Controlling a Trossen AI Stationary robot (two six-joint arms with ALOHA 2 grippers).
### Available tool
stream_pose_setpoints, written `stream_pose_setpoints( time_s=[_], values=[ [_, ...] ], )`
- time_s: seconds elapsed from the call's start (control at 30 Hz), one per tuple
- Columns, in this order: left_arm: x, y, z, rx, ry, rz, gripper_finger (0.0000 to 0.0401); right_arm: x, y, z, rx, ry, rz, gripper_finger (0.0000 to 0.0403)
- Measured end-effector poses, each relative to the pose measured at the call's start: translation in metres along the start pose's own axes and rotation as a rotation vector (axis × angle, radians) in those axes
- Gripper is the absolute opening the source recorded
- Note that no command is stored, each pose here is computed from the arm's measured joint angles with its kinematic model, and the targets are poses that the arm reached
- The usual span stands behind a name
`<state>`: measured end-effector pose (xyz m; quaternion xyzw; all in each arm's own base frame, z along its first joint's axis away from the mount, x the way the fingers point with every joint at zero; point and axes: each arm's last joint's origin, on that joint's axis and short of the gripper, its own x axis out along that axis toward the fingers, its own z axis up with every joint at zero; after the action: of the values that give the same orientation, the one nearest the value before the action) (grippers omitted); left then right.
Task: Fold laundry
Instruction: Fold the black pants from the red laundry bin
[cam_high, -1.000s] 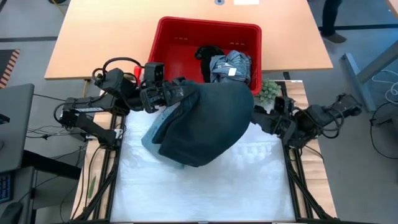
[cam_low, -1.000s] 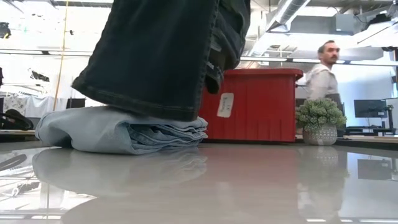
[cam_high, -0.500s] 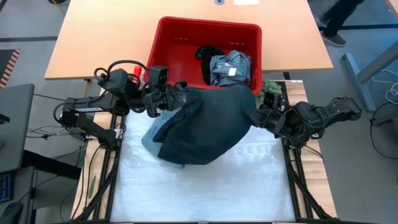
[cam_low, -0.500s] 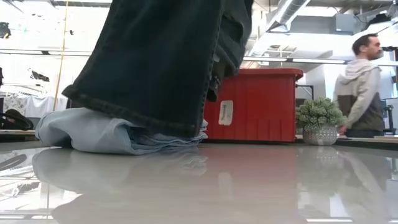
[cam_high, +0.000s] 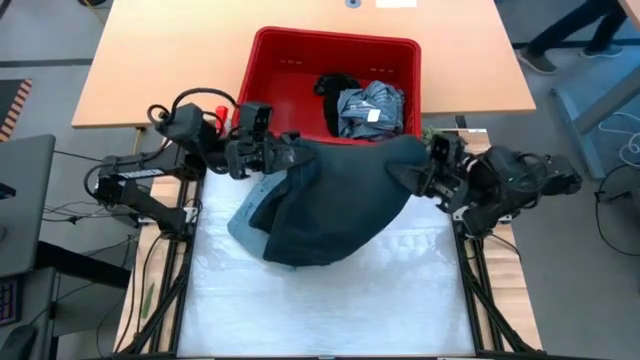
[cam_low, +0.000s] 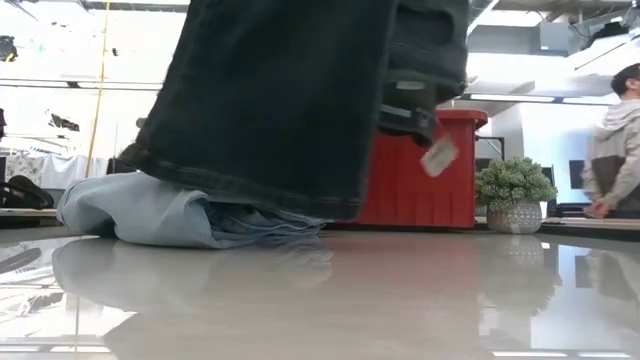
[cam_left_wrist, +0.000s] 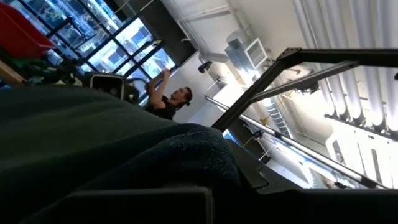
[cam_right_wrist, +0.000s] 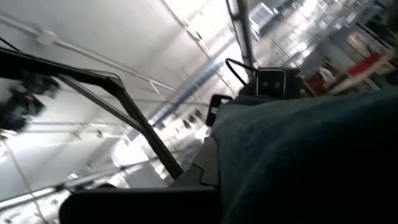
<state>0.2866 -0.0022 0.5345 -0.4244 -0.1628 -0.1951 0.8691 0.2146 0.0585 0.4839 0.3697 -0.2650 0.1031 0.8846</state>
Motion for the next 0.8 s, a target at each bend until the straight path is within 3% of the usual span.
stream_pose_setpoints(
  time_s=[0.2,0.4,0.57,0.63,0.7,0.8],
  values=[
    [-0.007,0.009,0.013,-0.021,-0.03,0.07,0.0,0.007,0.013,0.041,-0.042,0.131,-0.173,0.0035],
    [-0.007,0.022,0.02,-0.021,-0.119,0.164,0.0,0.0,0.006,0.087,-0.026,0.237,-0.387,0.0031],
    [-0.009,0.029,0.024,-0.041,-0.125,0.204,0.0,-0.001,0.005,0.104,0.026,0.278,-0.376,0.0043],
    [-0.01,0.03,0.025,-0.061,-0.118,0.21,0.0,0.0,0.001,0.102,0.027,0.306,-0.405,0.0044],
    [-0.008,0.033,0.023,-0.078,-0.11,0.218,0.0,0.0,-0.005,0.096,0.115,0.371,-0.443,0.004],
    [-0.006,0.031,0.024,-0.071,-0.114,0.164,0.0,0.011,-0.006,0.098,0.115,0.369,-0.325,0.0035]
  ],
)
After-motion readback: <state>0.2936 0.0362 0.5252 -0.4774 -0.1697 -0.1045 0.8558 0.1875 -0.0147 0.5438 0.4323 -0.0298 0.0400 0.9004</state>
